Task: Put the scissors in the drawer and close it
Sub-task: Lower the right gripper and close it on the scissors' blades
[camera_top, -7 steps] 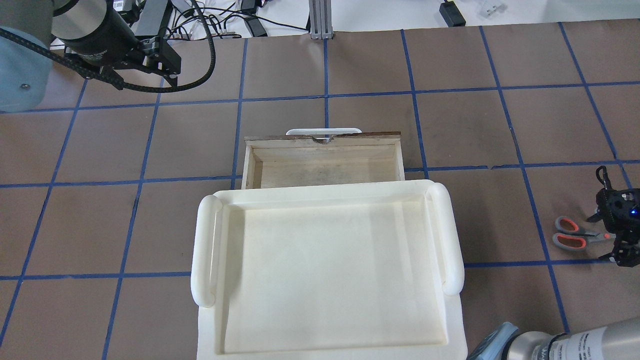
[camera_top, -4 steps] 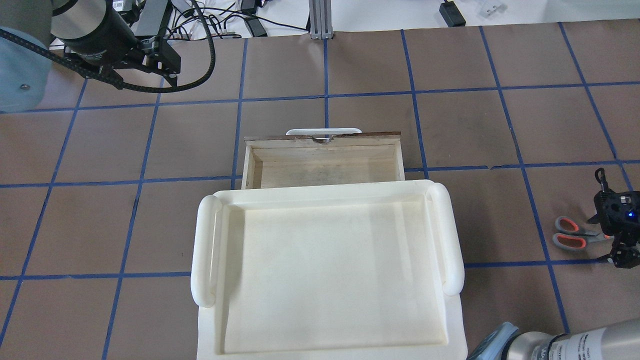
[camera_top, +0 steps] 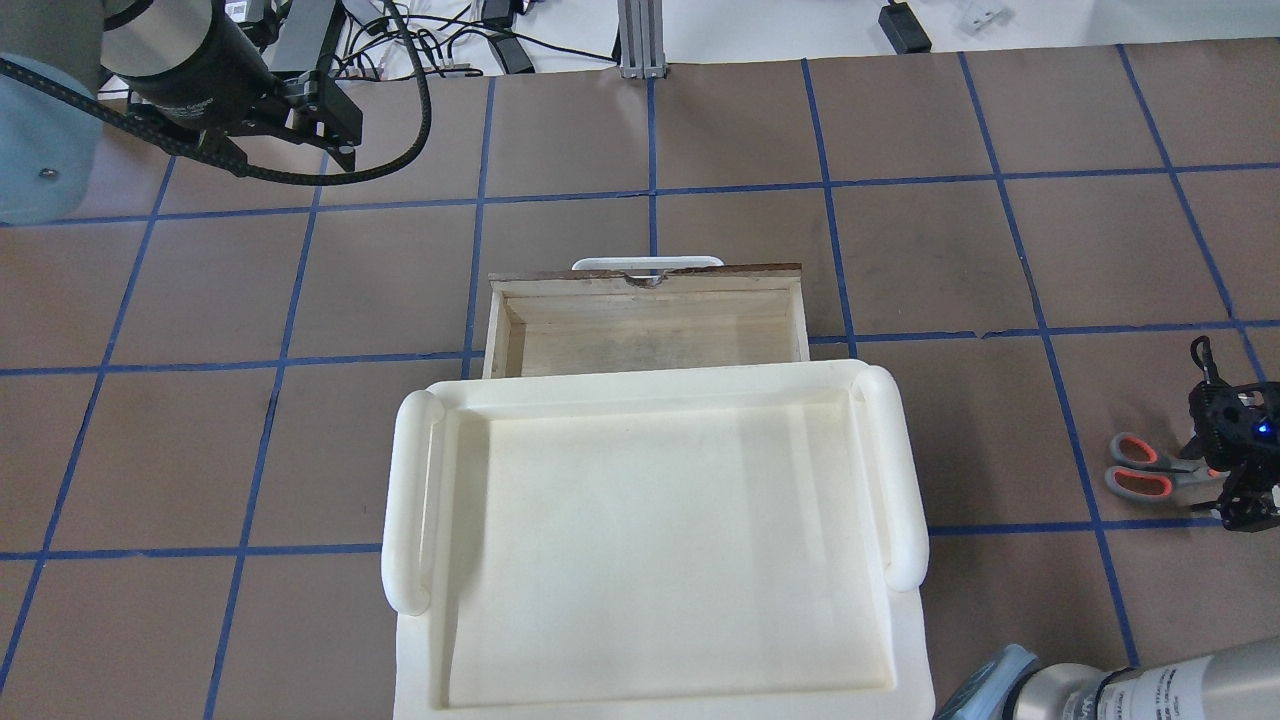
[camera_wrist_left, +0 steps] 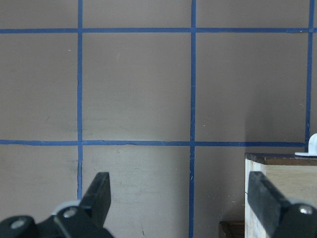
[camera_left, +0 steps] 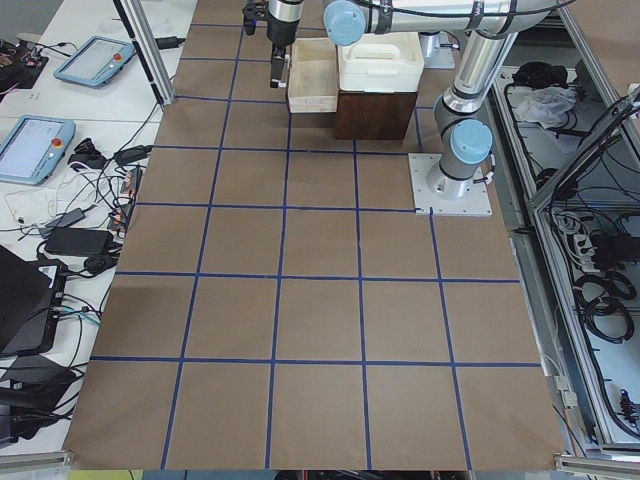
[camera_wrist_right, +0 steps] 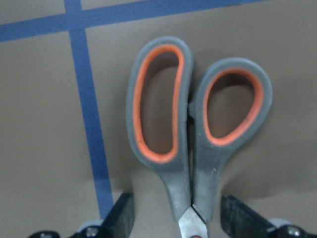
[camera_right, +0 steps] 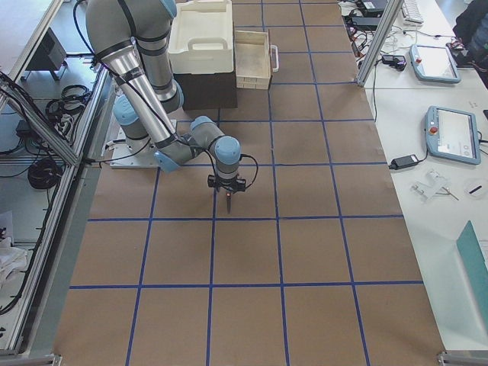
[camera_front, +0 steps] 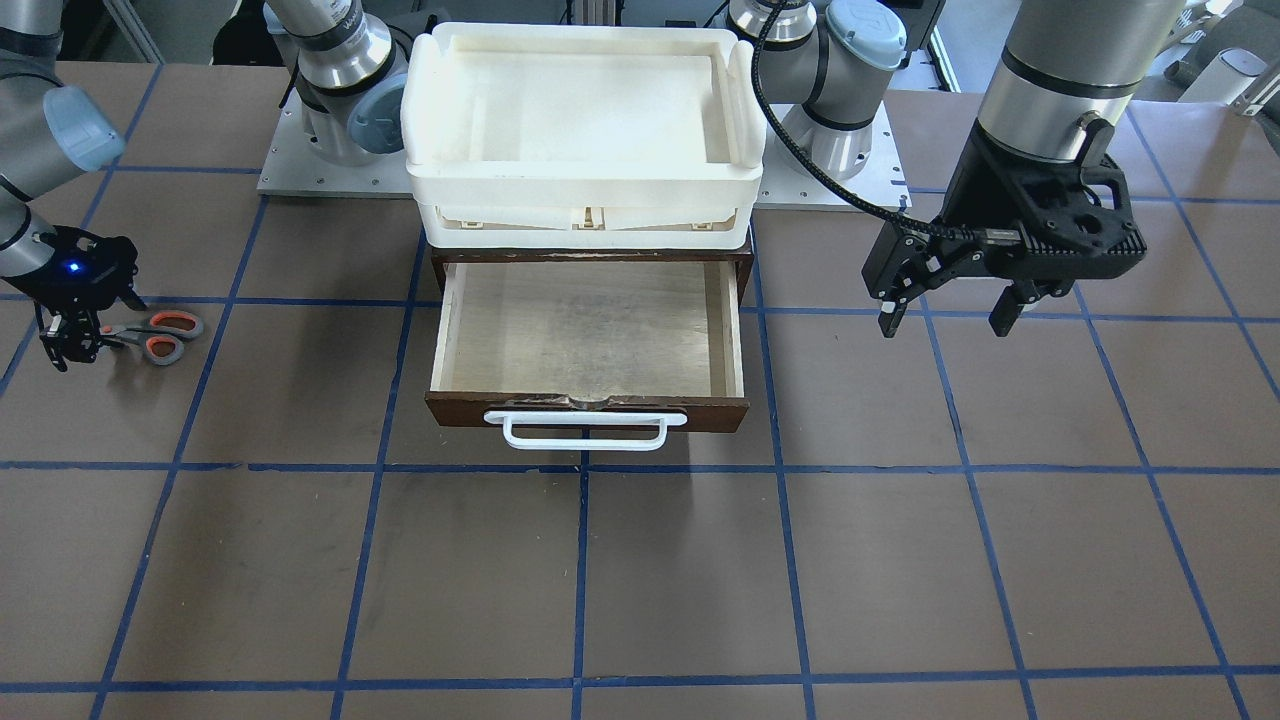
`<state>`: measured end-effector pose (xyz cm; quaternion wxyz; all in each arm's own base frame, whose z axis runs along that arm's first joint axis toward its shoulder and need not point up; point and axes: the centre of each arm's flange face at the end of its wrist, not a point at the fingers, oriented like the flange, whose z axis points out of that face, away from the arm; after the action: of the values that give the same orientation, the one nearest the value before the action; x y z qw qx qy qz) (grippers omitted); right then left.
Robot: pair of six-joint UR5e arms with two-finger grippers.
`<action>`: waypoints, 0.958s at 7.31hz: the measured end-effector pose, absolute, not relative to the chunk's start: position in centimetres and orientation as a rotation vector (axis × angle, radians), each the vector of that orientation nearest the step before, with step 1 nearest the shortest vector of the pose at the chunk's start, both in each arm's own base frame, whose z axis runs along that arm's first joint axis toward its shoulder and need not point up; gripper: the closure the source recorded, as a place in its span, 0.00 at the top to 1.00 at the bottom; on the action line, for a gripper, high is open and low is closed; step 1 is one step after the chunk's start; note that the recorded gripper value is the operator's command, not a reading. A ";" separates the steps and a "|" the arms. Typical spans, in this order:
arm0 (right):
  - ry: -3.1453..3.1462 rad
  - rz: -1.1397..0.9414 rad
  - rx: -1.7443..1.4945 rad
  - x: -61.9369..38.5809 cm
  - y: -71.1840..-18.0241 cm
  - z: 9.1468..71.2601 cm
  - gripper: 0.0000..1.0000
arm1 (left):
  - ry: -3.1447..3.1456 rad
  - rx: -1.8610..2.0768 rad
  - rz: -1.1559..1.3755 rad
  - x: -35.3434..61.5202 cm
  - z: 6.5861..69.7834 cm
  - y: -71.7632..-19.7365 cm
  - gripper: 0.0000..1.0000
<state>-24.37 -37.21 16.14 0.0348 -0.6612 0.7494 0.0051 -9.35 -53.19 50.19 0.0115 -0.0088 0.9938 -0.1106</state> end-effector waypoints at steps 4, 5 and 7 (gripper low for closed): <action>2.313 0.020 -2.033 -24.3 -37.4 16.6 0.61 | 3.099 -0.028 -0.348 -9.3 50.2 -53.2 1.00; 2.316 0.020 -2.038 -24.2 -37.4 16.9 0.60 | 3.099 -0.029 -0.350 -9.4 50.2 -53.2 1.00; 2.319 0.020 -2.042 -24.1 -37.5 17.1 0.57 | 3.099 -0.028 -0.352 -9.4 50.3 -53.2 1.00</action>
<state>-24.12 -37.45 17.12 0.0258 -0.6607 0.7502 0.0065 -9.37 -53.18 50.30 0.0112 -0.0090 0.9935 -0.1130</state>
